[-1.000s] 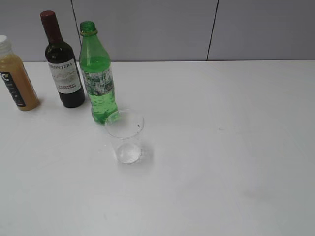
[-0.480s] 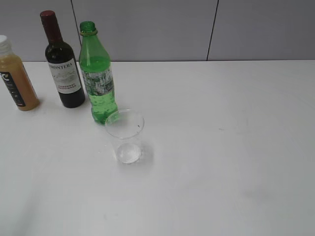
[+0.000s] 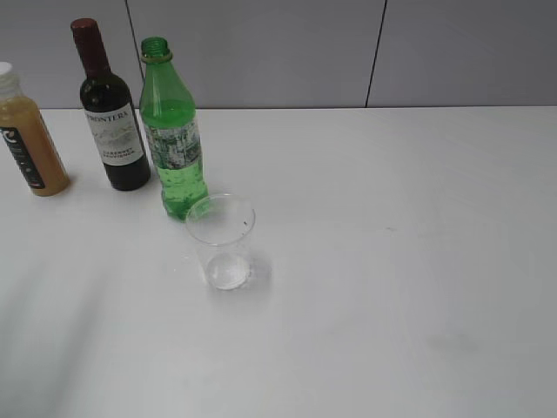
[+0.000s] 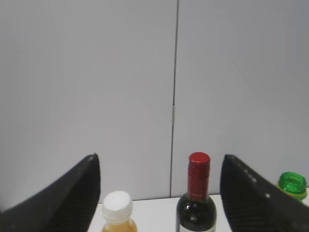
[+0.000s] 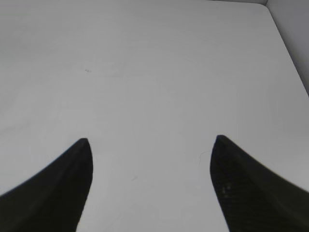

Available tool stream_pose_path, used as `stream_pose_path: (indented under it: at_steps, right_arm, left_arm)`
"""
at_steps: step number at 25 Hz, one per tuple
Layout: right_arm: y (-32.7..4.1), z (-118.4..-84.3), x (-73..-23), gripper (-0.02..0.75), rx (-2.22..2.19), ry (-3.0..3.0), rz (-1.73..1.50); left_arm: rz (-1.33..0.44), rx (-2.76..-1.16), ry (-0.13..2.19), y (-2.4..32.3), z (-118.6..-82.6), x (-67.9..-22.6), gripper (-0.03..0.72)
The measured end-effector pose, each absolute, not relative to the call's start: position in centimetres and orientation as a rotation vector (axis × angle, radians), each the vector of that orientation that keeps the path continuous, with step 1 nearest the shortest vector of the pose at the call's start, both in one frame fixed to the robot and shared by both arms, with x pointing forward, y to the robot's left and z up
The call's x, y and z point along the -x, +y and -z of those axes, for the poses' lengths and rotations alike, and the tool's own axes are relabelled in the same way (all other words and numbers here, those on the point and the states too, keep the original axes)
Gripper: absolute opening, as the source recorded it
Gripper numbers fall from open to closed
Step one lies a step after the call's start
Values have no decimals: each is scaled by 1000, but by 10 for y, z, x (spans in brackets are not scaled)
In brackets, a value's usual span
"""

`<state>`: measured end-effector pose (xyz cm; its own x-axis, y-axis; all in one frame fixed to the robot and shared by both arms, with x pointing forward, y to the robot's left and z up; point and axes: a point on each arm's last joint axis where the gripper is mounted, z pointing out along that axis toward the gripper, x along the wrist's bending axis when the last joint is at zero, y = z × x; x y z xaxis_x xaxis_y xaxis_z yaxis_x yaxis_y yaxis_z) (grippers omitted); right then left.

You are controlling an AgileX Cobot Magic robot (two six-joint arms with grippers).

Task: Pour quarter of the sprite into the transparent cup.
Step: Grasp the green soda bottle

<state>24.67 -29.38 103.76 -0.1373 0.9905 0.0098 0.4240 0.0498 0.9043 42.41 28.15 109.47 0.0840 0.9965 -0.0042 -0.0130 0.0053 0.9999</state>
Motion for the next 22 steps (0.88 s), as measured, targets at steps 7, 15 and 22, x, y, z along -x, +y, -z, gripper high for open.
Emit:
stream_pose_path:
  at_steps: [7, 15, 22]
  right_arm:
    - [-294, -1038, -247, 585, -1443, 1647, -1053]
    - [-294, -1038, -247, 585, -1443, 1647, -1053]
    - [-294, -1038, -247, 585, -1443, 1647, -1054]
  left_arm:
    - [-1061, -1355, 1066, 246, -1062, -461, 590]
    - [-924, -1484, 1059, 227, -1019, -488, 590]
    - [-832, -1528, 955, 229, -1001, -501, 590]
